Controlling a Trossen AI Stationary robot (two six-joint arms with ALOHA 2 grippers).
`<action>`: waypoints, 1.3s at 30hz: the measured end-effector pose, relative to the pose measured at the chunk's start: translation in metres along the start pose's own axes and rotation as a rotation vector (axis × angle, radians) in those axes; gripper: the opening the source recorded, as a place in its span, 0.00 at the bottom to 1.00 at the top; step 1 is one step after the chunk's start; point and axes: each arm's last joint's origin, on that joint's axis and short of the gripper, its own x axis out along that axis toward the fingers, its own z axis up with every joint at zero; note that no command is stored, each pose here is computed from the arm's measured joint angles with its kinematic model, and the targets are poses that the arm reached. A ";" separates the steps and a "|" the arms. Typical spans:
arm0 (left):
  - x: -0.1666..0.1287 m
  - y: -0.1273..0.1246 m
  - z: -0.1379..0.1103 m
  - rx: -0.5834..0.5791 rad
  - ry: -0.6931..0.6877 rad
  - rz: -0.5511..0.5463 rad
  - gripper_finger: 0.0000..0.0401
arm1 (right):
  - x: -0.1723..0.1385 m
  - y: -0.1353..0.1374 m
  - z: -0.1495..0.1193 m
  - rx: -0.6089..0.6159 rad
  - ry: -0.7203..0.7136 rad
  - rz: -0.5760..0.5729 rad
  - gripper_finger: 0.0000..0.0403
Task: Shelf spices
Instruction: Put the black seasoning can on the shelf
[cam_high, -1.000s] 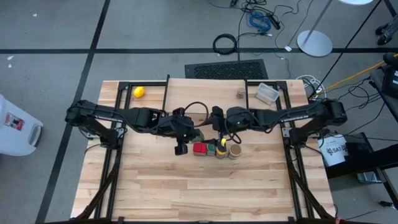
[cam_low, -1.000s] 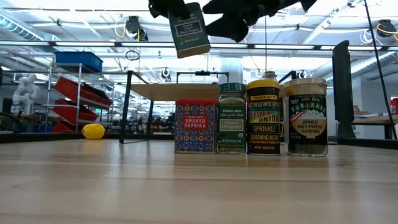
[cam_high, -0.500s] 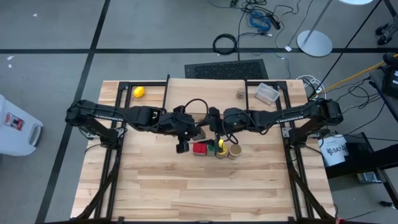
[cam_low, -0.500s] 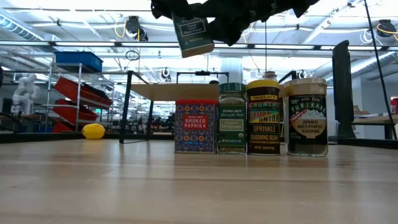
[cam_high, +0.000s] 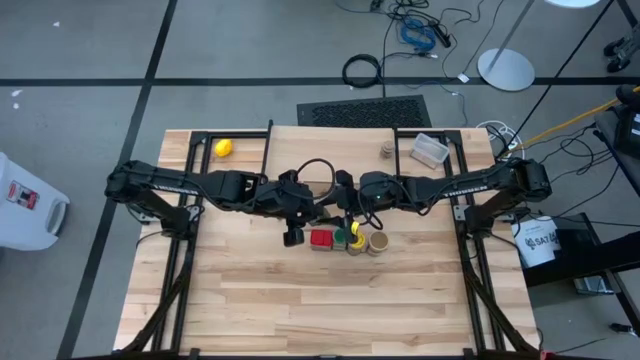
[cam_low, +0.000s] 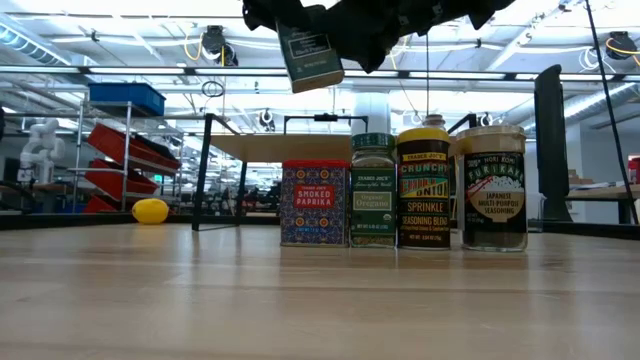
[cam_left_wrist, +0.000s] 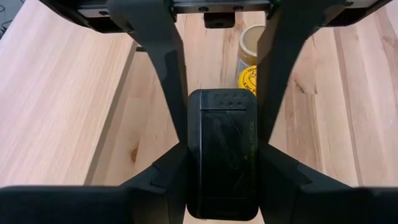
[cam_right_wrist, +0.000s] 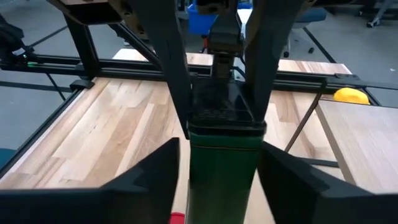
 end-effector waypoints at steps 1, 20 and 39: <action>0.000 0.000 0.000 0.000 0.000 -0.001 0.38 | 0.000 0.000 0.000 0.000 0.000 0.000 0.45; -0.001 -0.002 0.006 -0.037 -0.050 -0.046 0.69 | -0.001 -0.005 0.000 0.000 0.003 -0.016 0.28; -0.079 0.019 0.030 -0.030 -0.278 0.221 0.76 | -0.054 -0.054 0.012 -0.035 0.055 -0.176 0.28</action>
